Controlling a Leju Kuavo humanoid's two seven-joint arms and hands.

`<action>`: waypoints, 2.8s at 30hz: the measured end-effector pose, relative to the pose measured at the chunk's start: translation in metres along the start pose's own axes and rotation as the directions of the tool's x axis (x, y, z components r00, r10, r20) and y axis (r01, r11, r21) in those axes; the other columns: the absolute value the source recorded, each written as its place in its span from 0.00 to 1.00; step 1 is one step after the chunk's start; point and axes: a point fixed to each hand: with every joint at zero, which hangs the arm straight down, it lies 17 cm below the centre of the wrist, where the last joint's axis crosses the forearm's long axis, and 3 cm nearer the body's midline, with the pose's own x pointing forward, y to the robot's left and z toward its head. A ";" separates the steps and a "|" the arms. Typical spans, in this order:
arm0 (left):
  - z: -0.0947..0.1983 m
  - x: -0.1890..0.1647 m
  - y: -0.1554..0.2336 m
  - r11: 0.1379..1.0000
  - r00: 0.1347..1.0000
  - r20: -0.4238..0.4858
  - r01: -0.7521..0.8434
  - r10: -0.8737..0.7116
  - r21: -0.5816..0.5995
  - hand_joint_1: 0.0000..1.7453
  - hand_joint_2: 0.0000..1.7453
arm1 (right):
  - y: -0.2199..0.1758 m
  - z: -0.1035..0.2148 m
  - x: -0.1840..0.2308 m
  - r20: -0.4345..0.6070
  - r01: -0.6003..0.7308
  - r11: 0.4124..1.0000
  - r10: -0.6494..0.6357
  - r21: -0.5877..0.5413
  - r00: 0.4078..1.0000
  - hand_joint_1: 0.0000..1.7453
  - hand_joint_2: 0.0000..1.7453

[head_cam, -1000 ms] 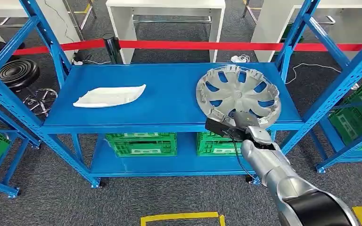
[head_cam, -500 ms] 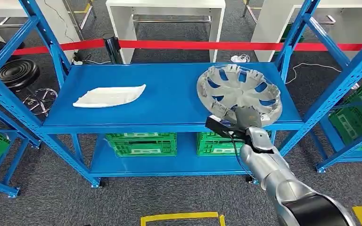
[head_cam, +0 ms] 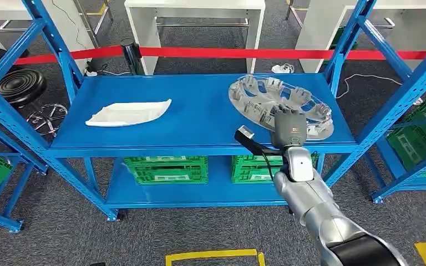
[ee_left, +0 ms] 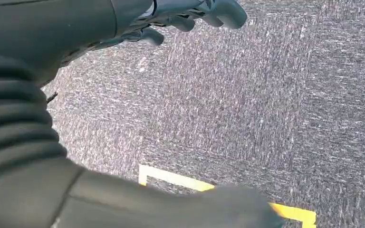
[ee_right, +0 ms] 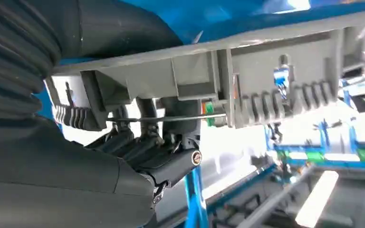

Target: Take the parts from the cabinet and place them on the table.

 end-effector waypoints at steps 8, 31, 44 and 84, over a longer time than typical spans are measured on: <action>0.000 0.010 0.004 0.998 0.996 0.062 0.064 -0.066 0.024 0.00 0.00 | -0.031 -0.010 0.022 0.062 -0.017 0.994 0.024 -0.109 0.998 0.61 1.00; -0.001 0.014 0.000 0.995 0.991 0.089 0.104 -0.104 0.000 0.00 1.00 | -0.064 -0.004 0.053 0.108 0.044 0.972 -0.020 -0.230 0.994 0.48 1.00; 0.000 0.007 -0.002 0.994 0.992 0.062 0.113 -0.111 -0.015 0.00 1.00 | -0.075 0.007 0.050 0.089 0.072 0.959 -0.048 -0.276 0.995 0.48 1.00; 0.001 0.002 -0.002 0.993 0.991 0.062 0.120 -0.118 -0.019 0.00 1.00 | -0.065 0.012 0.045 0.089 0.050 0.966 -0.028 -0.254 0.996 0.48 1.00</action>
